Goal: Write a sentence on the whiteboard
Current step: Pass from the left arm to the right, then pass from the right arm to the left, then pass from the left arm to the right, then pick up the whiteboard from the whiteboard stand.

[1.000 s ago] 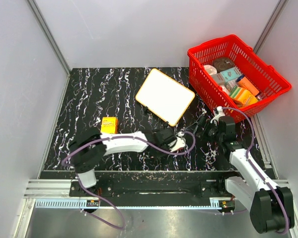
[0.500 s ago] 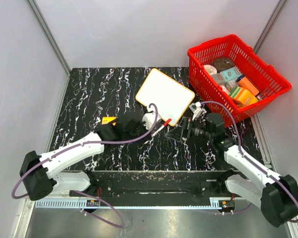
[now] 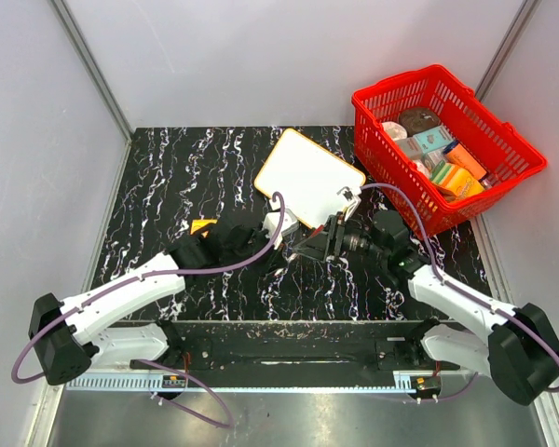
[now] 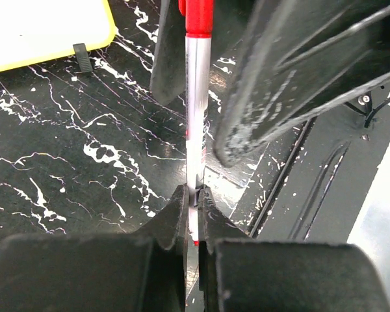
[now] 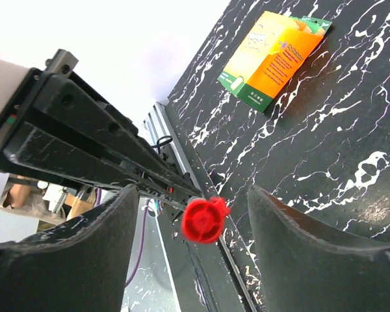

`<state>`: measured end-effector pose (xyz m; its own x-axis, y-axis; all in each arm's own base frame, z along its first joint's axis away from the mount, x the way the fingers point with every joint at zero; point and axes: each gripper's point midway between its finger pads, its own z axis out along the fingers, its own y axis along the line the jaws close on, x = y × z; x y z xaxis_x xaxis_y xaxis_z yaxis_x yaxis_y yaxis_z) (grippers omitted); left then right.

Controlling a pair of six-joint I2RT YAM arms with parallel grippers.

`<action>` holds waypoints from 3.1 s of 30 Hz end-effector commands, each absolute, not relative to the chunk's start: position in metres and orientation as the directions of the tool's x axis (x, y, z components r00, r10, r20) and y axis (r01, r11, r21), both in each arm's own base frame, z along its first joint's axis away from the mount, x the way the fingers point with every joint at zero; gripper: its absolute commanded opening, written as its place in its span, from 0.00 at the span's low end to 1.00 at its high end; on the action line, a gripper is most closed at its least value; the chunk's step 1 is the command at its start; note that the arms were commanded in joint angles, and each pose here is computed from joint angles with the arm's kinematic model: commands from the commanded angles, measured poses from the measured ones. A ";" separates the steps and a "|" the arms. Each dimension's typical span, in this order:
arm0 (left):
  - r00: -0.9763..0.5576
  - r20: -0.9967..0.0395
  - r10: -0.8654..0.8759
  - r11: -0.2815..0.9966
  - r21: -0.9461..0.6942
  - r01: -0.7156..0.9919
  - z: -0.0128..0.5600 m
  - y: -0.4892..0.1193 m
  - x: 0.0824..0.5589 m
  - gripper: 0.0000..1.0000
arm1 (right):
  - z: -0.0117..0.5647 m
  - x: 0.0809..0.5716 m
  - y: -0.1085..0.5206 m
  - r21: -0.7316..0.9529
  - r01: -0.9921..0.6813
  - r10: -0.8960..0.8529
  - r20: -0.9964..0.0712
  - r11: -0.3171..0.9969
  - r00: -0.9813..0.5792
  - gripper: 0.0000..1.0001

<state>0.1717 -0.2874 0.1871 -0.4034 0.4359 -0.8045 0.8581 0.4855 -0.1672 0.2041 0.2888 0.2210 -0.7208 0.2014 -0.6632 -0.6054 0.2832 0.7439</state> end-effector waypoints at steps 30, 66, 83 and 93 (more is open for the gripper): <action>-0.342 -0.879 0.333 0.435 -0.179 0.883 0.226 -0.312 0.181 0.02 | 0.265 0.205 0.278 0.738 -0.624 0.421 -0.667 0.259 -0.615 0.05; -0.262 -0.860 0.437 0.222 -0.179 0.958 0.235 -0.302 0.130 0.00 | 0.293 0.156 0.287 0.666 -0.744 0.258 -0.730 0.060 -0.633 0.23; -0.287 -0.907 0.310 0.466 -0.118 0.877 0.252 -0.278 0.165 0.85 | 0.273 0.156 0.279 0.628 -0.761 0.196 -0.777 0.162 -0.599 0.00; -0.438 -0.892 0.112 0.518 -0.324 0.792 0.261 -0.269 0.201 0.97 | 0.262 0.197 0.237 0.601 -0.632 0.352 -0.799 0.489 -0.487 0.00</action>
